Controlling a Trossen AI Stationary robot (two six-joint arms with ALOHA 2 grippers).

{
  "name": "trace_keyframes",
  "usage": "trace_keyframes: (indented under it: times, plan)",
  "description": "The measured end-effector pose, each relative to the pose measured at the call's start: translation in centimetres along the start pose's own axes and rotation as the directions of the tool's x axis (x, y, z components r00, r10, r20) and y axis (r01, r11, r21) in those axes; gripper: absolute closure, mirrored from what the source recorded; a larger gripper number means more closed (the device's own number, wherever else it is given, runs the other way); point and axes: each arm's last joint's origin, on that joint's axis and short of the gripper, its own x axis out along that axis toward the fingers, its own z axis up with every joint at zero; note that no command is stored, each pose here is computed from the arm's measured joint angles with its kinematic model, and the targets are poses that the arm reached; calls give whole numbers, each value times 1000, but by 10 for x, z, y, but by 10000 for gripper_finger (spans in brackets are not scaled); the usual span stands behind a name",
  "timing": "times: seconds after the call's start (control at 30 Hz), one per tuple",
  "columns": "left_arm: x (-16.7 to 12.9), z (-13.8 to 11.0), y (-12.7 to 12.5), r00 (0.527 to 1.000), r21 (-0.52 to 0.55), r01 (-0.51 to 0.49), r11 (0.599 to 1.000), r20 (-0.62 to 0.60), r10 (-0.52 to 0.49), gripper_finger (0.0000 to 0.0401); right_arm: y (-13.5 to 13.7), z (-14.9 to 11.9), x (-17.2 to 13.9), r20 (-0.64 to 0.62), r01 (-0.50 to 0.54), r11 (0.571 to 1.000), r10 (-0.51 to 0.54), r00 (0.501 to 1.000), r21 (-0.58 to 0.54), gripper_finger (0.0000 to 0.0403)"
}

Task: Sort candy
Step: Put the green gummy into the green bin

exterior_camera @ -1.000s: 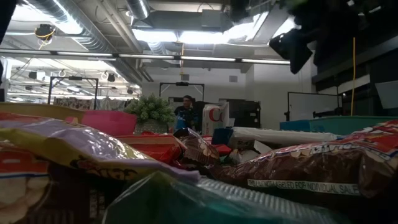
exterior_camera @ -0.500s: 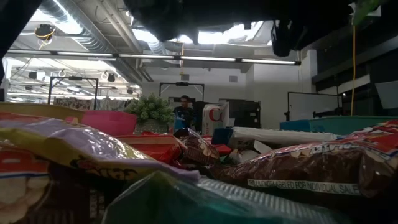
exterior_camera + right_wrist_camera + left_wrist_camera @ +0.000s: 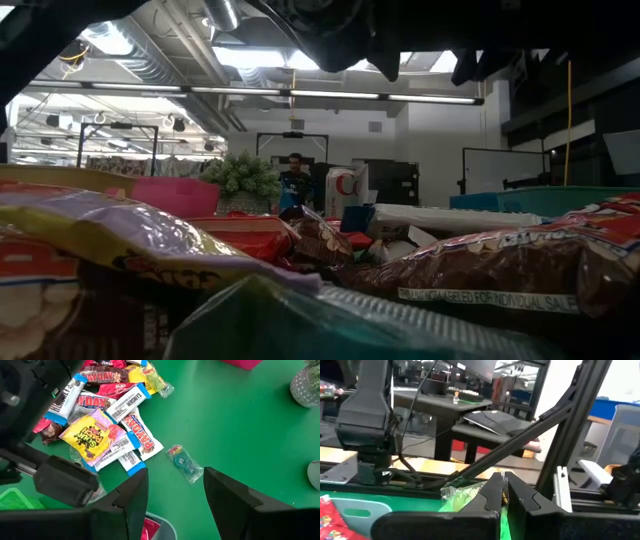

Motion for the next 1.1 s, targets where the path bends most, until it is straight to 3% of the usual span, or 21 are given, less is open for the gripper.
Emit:
trace_keyframes:
  times: [0.23,0.87,1.1]
  plan:
    - [0,-9,4,996,15,-21,1000,-81,22,401,0,0,0,0,-2,1000,2,1000,4,214]
    - [1,-8,13,996,17,-44,999,-79,46,401,0,0,0,1,-2,1000,2,1000,4,214]
    - [4,-36,22,994,9,-24,1000,-105,25,401,0,0,0,2,-2,1000,2,1000,5,214]
